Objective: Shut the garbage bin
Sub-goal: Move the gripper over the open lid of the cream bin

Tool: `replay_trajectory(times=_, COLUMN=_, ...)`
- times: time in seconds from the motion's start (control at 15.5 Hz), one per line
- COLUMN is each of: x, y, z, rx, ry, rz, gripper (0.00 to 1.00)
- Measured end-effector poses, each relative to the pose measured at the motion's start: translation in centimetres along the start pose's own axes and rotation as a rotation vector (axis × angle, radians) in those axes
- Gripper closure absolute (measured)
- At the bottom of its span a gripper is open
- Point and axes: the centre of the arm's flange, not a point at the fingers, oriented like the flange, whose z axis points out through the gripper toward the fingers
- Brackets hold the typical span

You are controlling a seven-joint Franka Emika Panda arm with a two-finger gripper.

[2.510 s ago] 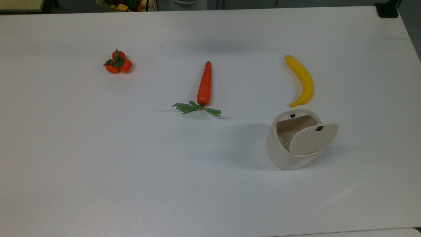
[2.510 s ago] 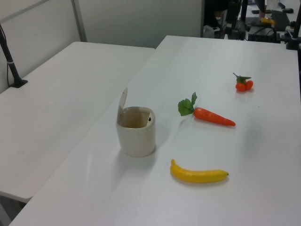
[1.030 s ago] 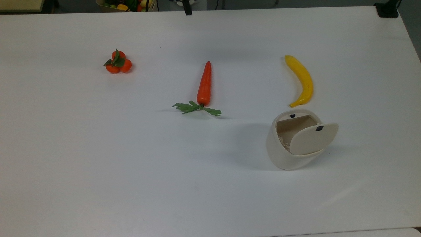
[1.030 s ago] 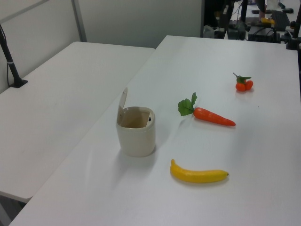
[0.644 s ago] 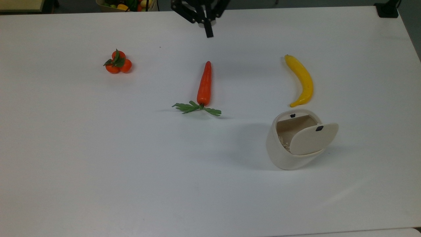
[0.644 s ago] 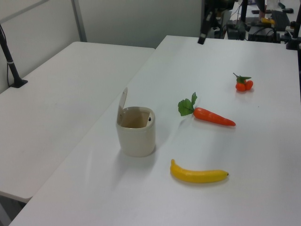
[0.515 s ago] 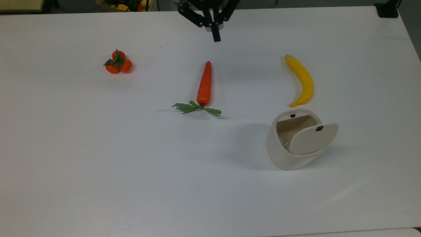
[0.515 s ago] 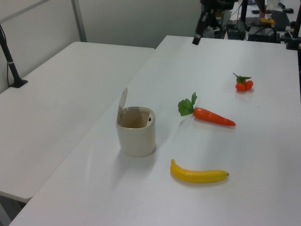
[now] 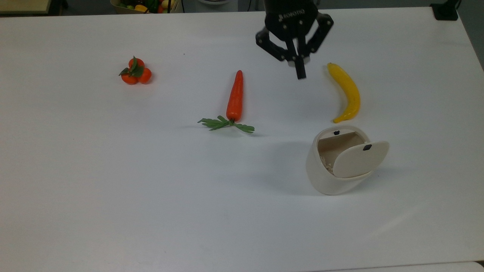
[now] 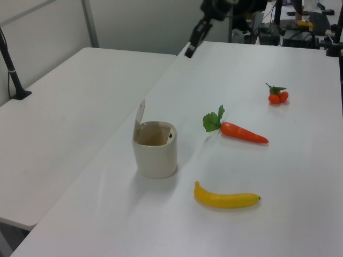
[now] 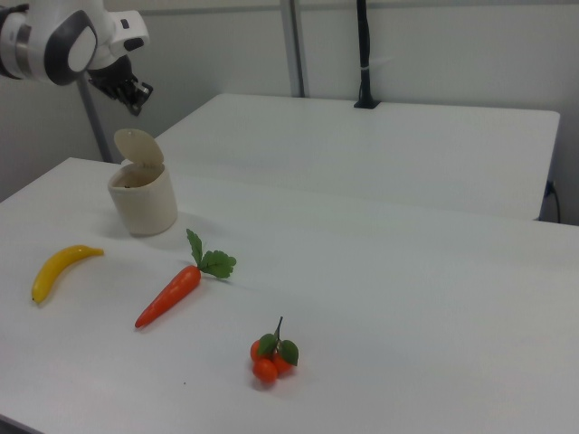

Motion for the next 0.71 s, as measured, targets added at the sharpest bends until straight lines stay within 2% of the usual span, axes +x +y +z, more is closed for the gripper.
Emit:
replay_trajectory(times=0.26, x=1.0, y=-1.1, z=2.9, rx=0.021, ry=0.099, rz=-0.011, gripper=0.99)
replay_trajectory(times=0.71, x=0.6, y=-3.4, z=9.5, rx=0.073, ry=0.237, rz=0.020, gripper=0.99)
